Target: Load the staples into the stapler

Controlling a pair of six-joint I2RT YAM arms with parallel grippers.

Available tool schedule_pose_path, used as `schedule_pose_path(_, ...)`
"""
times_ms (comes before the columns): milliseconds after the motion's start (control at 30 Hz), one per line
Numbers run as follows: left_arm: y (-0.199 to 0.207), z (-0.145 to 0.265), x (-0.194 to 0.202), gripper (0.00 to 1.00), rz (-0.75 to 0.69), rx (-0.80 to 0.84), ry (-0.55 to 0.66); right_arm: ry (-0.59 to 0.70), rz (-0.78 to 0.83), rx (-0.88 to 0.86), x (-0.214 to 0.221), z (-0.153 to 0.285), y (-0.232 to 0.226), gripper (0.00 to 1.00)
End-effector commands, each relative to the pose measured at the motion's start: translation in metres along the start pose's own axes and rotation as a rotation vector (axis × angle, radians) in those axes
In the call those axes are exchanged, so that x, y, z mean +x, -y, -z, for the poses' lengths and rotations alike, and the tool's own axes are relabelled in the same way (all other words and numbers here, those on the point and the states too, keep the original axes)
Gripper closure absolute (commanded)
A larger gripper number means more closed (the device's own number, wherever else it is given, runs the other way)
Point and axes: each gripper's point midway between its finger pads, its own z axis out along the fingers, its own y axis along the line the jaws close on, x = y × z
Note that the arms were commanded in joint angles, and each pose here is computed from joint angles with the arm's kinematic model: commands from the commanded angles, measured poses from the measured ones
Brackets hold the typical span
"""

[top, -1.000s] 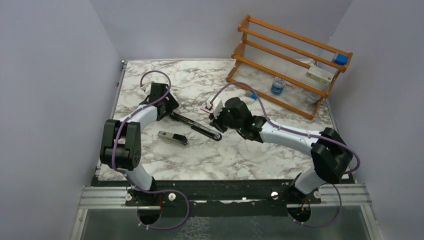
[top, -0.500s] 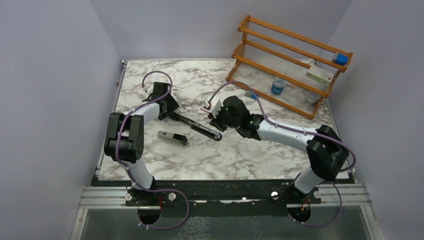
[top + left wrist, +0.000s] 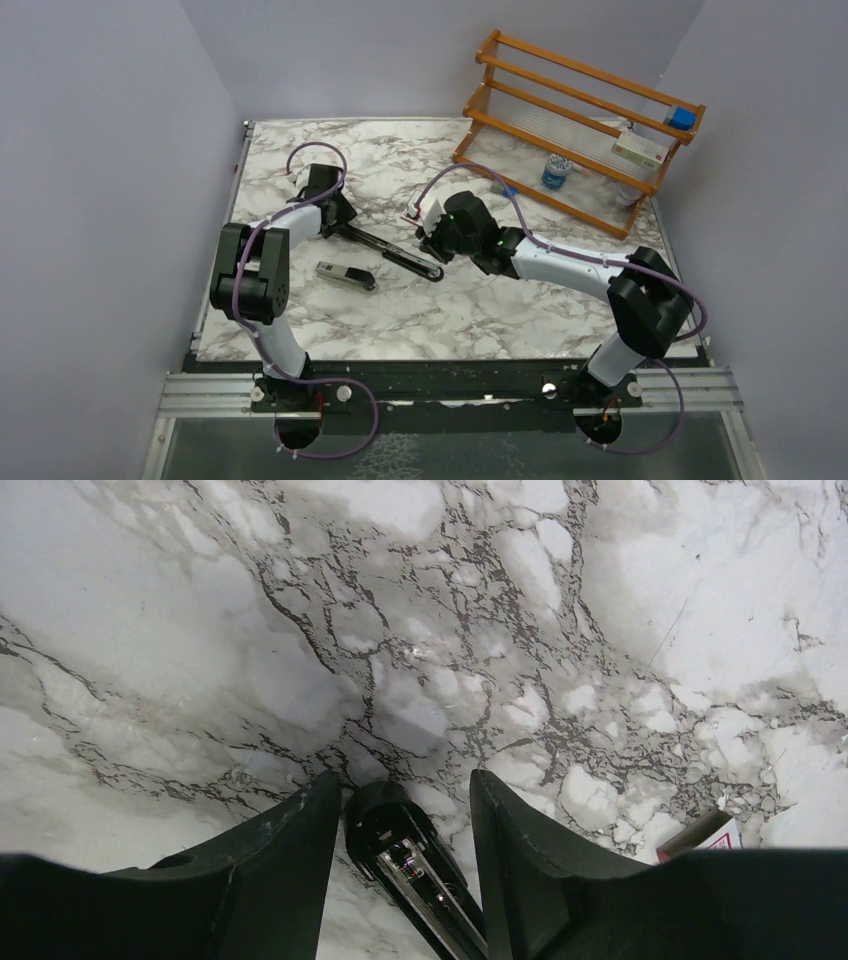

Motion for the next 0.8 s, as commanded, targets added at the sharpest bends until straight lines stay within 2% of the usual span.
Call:
schedule_pose_path(0, 0.001, -0.004, 0.02, 0.48, -0.023, -0.006, -0.061, 0.007, 0.005, 0.001, -0.005, 0.0, 0.004, 0.99)
schedule_pose_path(400, 0.0, -0.004, 0.02, 0.6, -0.042, -0.026, -0.057, 0.0, -0.007, 0.004, 0.002, -0.002, 0.006, 0.99)
schedule_pose_path(767, -0.006, -0.002, 0.02, 0.65, -0.054, -0.051, -0.054, -0.037, -0.044, -0.032, 0.008, -0.014, 0.002, 0.99)
